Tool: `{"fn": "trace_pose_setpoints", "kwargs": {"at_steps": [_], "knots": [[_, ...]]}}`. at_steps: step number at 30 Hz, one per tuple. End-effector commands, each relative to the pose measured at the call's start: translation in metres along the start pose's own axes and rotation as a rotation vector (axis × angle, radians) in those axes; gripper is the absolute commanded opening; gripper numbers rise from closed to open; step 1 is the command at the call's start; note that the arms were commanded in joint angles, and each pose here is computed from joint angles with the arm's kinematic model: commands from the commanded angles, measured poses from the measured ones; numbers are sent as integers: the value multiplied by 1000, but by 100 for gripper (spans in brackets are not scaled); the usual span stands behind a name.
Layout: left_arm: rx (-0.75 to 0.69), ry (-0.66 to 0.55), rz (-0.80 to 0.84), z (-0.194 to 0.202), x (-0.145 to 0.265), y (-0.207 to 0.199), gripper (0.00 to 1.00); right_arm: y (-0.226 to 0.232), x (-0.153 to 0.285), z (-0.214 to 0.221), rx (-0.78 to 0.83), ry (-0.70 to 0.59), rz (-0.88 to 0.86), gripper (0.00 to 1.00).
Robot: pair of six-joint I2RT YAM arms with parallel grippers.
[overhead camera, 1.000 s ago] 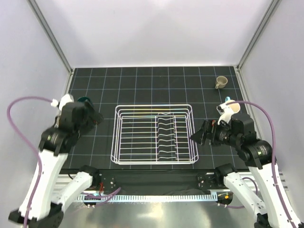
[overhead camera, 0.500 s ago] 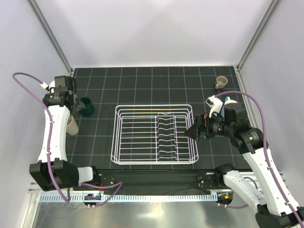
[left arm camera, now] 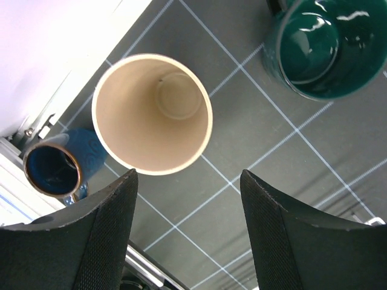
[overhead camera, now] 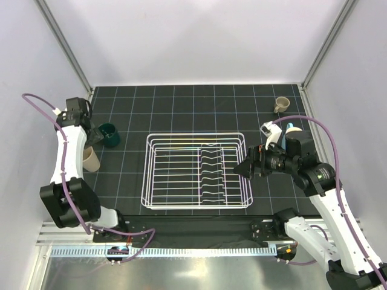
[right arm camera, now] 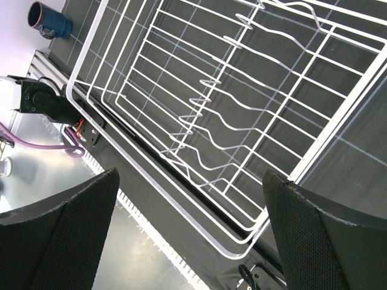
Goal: Load the cups into the dish rack
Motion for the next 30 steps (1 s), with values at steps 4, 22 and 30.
{"fn": "trace_pose_setpoints", "kwargs": {"at_steps": [4,22,30], "knots": [[-5,-51,-25,-12,-13,6,66,1,-1,-3,32,-29,-24,100],[23,72,-32,5,-50,1,44,0,-9,-6,-2,-1,-15,100],[36,66,-42,3,-47,3,3,-1,-9,-3,-7,0,-21,100]]}}
Point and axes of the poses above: each gripper's point midway between its finger pads, its own x axis back along the fingers, its own y axis along the line the jaws close on, z = x × y, the point moved 10 cm from there along x, back along the fingers, and after that the axes turned 6 degrees about -x, right-handed, at the moved point
